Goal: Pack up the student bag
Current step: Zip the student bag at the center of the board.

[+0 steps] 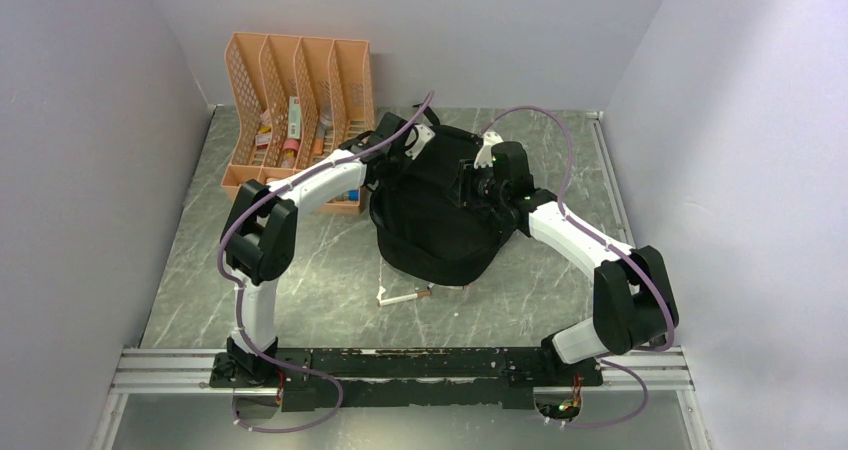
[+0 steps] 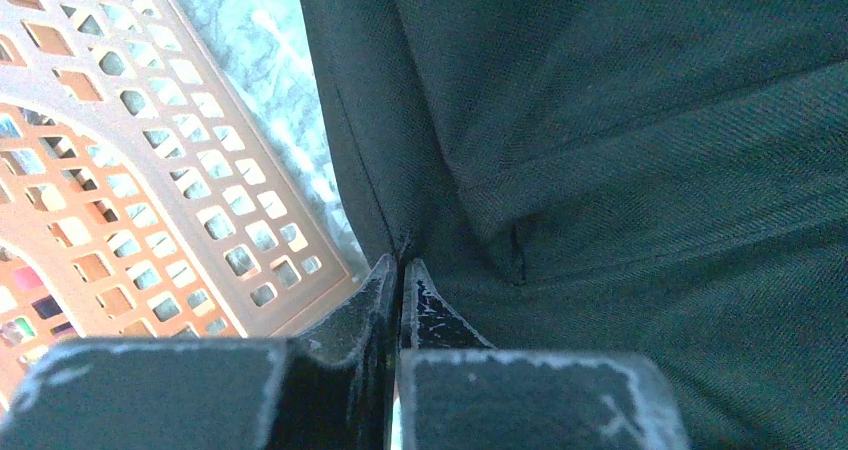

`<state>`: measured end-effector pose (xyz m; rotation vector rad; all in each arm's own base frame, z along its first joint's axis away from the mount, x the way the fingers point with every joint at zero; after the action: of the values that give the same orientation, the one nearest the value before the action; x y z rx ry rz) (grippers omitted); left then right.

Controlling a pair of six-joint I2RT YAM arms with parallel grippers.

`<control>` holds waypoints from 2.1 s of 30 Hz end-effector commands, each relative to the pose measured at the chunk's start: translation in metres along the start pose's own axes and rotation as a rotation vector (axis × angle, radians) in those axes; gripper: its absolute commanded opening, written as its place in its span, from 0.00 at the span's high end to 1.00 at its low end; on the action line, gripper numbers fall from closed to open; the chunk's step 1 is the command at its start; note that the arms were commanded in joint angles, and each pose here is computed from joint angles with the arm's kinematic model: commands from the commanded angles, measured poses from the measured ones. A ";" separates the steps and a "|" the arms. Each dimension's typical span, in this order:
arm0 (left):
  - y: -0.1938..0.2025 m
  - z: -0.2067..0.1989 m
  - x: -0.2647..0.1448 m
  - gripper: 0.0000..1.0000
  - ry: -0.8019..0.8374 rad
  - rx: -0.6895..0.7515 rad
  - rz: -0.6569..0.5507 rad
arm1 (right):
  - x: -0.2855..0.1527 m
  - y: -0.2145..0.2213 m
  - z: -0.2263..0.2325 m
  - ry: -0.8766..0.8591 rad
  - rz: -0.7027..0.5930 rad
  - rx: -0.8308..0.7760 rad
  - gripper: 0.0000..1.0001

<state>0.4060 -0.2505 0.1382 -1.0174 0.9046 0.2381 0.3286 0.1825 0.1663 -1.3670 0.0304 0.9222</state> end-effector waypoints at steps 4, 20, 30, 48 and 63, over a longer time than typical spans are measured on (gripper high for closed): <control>-0.009 0.006 -0.016 0.95 -0.029 -0.100 -0.073 | 0.000 0.002 -0.002 0.002 0.005 -0.005 0.59; 0.008 0.037 -0.022 0.93 0.202 -0.506 -0.156 | -0.002 0.004 -0.002 0.006 0.005 -0.006 0.59; 0.010 0.037 -0.022 0.95 0.234 -0.514 -0.152 | -0.002 0.003 -0.002 0.004 0.006 -0.003 0.59; 0.023 0.024 -0.052 0.95 0.304 -0.554 -0.210 | 0.037 -0.055 0.036 -0.130 -0.113 0.307 0.53; 0.025 0.021 -0.065 0.95 0.326 -0.564 -0.231 | 0.106 -0.035 0.072 -0.014 0.016 0.400 0.46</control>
<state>0.3640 -0.2020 0.1533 -1.6745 1.0397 0.2249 0.3727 0.3030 0.1667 -0.9824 0.1300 0.9414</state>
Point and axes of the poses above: each gripper's point midway between its finger pads, its own x axis out along the fingers, its own z axis along the line the jaws close on, y = z × x, the point moved 5 cm from there along -x, back along the fingers, and after that the axes turned 6 degrees about -x, right-handed, at the moved point
